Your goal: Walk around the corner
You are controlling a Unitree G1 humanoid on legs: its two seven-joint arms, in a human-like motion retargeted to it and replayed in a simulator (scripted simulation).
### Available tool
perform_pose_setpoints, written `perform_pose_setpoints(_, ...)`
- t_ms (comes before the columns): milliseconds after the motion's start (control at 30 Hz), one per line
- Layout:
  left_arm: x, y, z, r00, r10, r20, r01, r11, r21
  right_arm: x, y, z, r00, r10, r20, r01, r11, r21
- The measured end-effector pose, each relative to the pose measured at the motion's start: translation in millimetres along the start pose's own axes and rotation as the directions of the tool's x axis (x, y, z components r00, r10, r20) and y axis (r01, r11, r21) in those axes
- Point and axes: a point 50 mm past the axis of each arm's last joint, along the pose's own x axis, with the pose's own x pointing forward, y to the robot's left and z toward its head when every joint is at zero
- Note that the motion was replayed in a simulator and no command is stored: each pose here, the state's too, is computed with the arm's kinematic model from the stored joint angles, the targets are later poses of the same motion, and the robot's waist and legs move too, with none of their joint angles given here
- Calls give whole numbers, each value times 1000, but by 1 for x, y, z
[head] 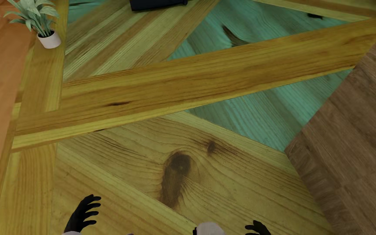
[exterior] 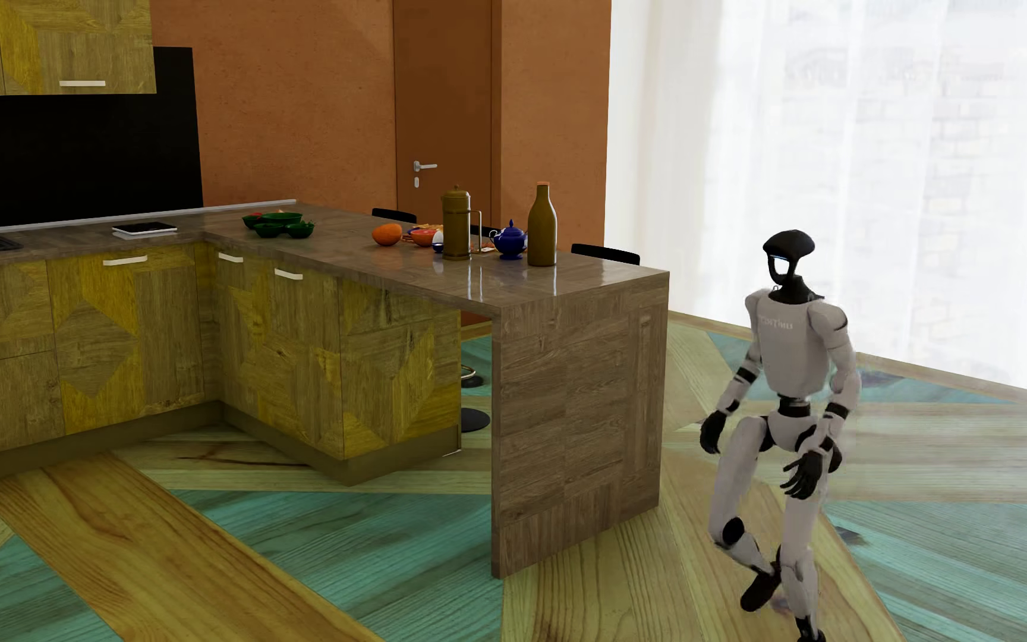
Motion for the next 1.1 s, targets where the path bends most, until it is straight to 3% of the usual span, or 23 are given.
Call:
perform_pose_setpoints(100,10,-66,72,966,-147,214,157,987,-33,-26,-2,-65,970,-45,-240,45,999,-5)
perform_pose_setpoints(133,7,-77,65,960,-196,201,202,979,-8,-24,6,-71,956,-41,-290,32,999,-39)
perform_pose_setpoints(167,2,-75,42,967,-213,142,215,977,3,-19,9,-64,957,-53,-283,47,998,-30)
perform_pose_setpoints(233,-15,-39,-18,984,-174,-20,175,982,67,-2,20,-9,992,-74,-107,85,991,104)
perform_pose_setpoints(300,-20,-2,-39,989,-89,-114,103,987,126,4,34,3,999,-7,-40,12,989,148)
perform_pose_setpoints(367,-4,-13,-12,994,-36,-99,42,998,55,-4,21,-12,998,50,-34,-44,987,154)
perform_pose_setpoints(400,5,-35,24,999,-52,-11,52,998,-21,-9,8,-16,998,49,-37,-45,991,123)
perform_pose_setpoints(467,11,-74,68,977,-141,162,158,982,-103,-21,5,-63,976,39,-215,-37,999,16)
perform_pose_setpoints(500,3,-76,51,969,-180,169,196,978,-78,-20,2,-67,968,3,-252,-5,1000,-4)
perform_pose_setpoints(600,-22,-36,-22,980,-198,-16,198,980,34,1,10,-11,987,-106,-124,108,994,5)
perform_pose_setpoints(667,-25,-8,-47,982,-138,-127,149,985,86,12,9,27,992,-125,-29,125,992,19)
perform_pose_setpoints(733,0,10,-7,999,-22,-27,24,997,76,6,7,0,994,-47,-98,51,998,37)
perform_pose_setpoints(833,17,-44,75,975,-56,214,73,995,-73,-24,0,-62,969,-15,-248,11,1000,-16)
perform_pose_setpoints(900,1,-74,50,961,-185,206,192,981,-14,-23,4,-74,952,-18,-307,-9,996,-87)
perform_pose_setpoints(1000,-21,-26,-26,988,-153,-9,153,987,51,-1,22,-1,999,-39,-28,42,992,122)
perform_pose_setpoints(1033,-23,-14,-40,987,-139,-81,146,986,83,6,31,15,1000,8,29,-11,994,112)
perform_pose_setpoints(1100,-17,-17,-33,983,-117,-138,128,989,72,3,23,2,998,55,22,-58,987,148)
